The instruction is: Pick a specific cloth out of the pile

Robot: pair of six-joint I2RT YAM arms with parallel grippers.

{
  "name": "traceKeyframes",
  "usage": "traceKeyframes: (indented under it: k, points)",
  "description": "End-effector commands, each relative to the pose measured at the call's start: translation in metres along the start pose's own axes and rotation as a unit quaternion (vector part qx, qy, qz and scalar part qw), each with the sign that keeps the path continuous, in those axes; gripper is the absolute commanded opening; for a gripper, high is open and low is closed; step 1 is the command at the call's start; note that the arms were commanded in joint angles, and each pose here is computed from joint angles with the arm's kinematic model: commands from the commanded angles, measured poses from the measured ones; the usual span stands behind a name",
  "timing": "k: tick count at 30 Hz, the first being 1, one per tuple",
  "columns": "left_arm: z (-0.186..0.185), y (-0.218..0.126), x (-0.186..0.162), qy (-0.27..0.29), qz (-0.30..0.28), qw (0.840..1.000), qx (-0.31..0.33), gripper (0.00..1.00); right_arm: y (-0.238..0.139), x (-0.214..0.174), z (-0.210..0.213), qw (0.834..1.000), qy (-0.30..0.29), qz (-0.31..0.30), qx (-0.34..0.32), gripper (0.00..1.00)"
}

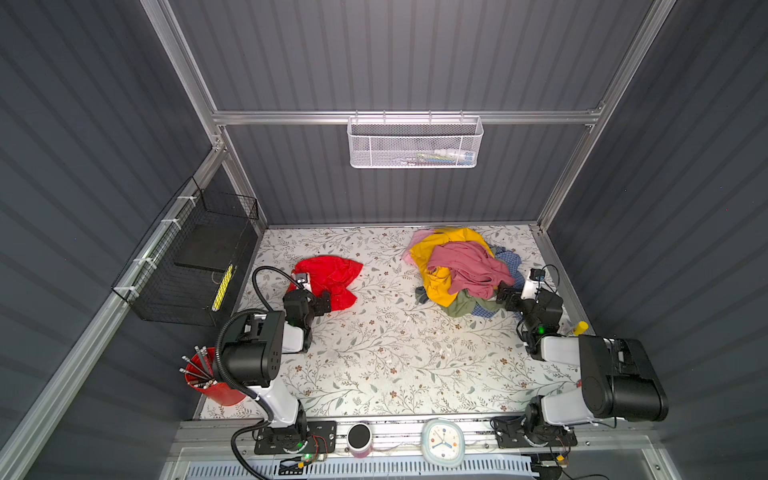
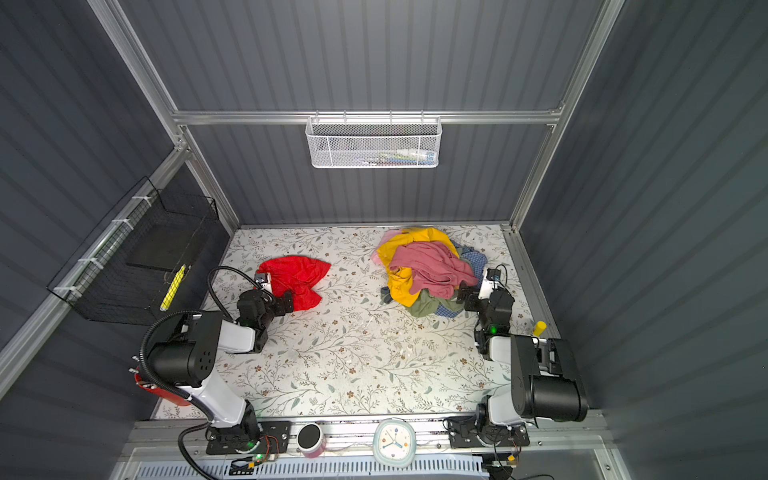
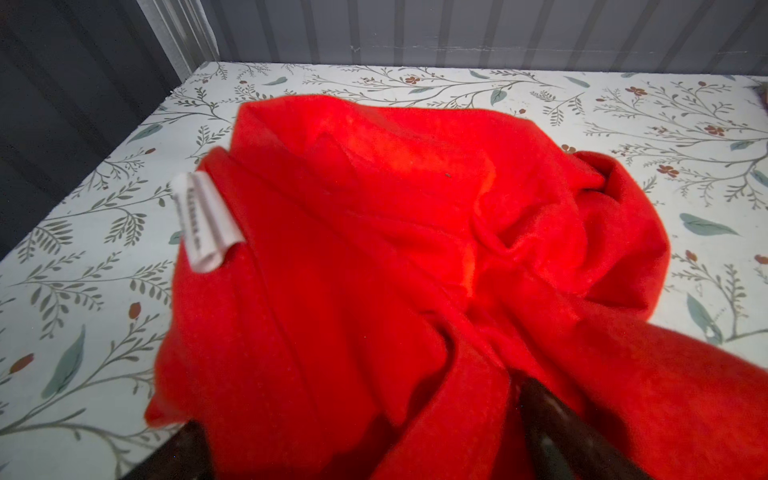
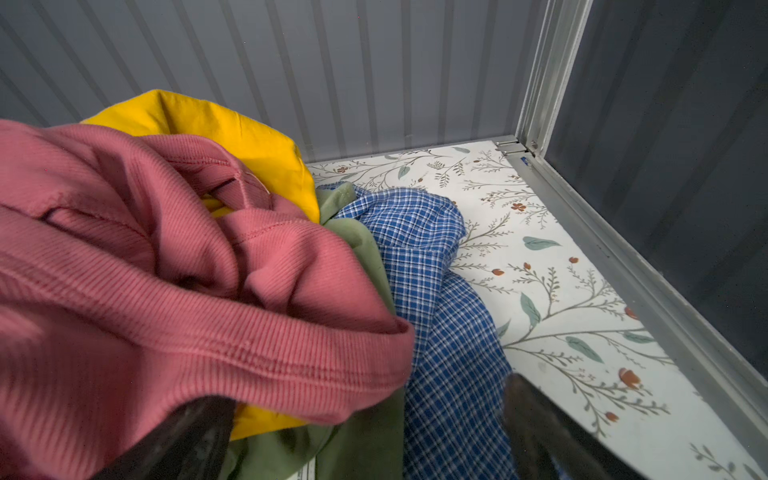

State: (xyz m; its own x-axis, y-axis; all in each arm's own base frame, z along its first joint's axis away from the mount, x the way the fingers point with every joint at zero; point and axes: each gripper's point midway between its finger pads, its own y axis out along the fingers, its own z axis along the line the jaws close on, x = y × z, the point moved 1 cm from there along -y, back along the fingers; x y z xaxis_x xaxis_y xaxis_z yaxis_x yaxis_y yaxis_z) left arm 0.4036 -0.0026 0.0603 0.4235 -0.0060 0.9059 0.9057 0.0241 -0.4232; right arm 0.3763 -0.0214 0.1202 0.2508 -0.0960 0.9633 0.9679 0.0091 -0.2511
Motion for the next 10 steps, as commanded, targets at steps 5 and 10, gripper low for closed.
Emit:
traceKeyframes:
  k: [5,10]
  points:
    - [-0.0050,0.0035,0.0075,0.012,-0.007,1.000,-0.010,1.00,0.0004,0.0014,0.0033,1.000,-0.005,-0.002,0.008,0.99]
    - [-0.0071,0.0024,0.0082,0.013,-0.011,1.000,-0.012,1.00,0.0005,0.0016,0.0034,1.000,-0.005,-0.002,0.008,0.99]
